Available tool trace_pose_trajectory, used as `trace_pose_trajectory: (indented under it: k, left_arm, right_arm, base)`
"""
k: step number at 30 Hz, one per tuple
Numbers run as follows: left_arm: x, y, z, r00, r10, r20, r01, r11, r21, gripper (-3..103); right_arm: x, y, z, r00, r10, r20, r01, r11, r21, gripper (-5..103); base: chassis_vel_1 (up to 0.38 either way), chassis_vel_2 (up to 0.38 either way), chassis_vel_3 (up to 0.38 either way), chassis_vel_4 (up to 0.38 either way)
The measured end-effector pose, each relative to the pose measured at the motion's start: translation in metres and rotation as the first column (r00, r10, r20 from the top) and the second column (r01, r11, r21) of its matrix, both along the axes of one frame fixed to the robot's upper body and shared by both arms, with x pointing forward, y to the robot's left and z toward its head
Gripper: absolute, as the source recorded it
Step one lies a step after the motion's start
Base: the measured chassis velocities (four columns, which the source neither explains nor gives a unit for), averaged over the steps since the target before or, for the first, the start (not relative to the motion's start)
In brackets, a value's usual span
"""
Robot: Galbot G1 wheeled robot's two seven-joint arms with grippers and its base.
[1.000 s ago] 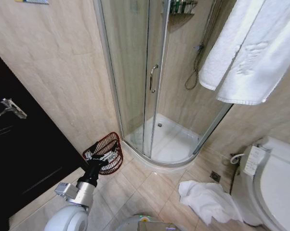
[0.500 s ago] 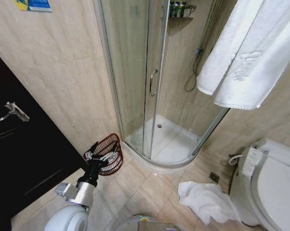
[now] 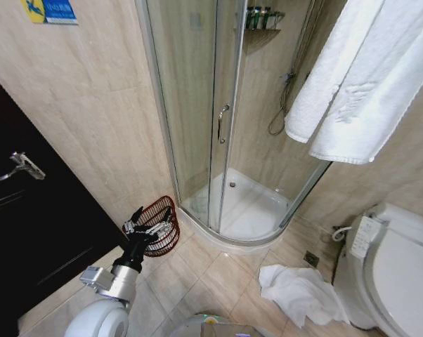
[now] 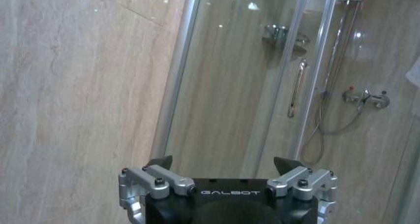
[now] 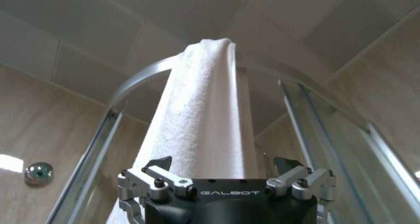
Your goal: Discard the used towel into the hamper.
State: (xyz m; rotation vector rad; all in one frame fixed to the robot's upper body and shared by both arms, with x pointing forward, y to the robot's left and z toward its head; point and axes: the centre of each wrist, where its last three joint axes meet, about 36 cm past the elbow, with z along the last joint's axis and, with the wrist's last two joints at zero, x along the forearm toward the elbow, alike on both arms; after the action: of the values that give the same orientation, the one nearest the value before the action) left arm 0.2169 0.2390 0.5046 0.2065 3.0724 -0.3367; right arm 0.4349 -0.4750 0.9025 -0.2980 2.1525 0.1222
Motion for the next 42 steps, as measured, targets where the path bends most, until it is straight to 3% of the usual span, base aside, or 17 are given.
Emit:
trace_pose_trajectory:
  k: [11, 20, 27, 37, 42]
  left_arm:
    - [0.0, 0.0, 0.0, 1.0, 0.0, 0.0, 0.0, 1.0, 0.0, 100]
    - [0.0, 0.0, 0.0, 1.0, 0.0, 0.0, 0.0, 1.0, 0.0, 100]
    - [0.0, 0.0, 0.0, 1.0, 0.0, 0.0, 0.0, 1.0, 0.0, 100]
    - [0.0, 0.0, 0.0, 1.0, 0.0, 0.0, 0.0, 1.0, 0.0, 100]
    - [0.0, 0.0, 0.0, 1.0, 0.0, 0.0, 0.0, 1.0, 0.0, 100]
  right_arm:
    - [0.034, 0.055, 0.038, 0.994, 0.081, 0.069, -0.081, 0.997, -0.002, 100]
    - [0.07, 0.086, 0.063, 0.993, -0.046, 0.105, 0.049, 0.998, -0.026, 100]
    - [0.094, 0.102, 0.081, 0.965, -0.246, 0.096, 0.25, 0.968, -0.029, 100]
    - [0.101, 0.112, 0.1, 0.954, -0.295, 0.049, 0.297, 0.955, -0.023, 102]
    - [0.1, 0.113, 0.104, 0.957, -0.288, 0.032, 0.288, 0.957, -0.025, 91]
  base:
    - [0.0, 0.0, 0.0, 0.0]
    - [0.0, 0.0, 0.0, 0.0]
    - [0.0, 0.0, 0.0, 0.0]
    - [0.0, 0.0, 0.0, 0.0]
    - [0.0, 0.0, 0.0, 0.0]
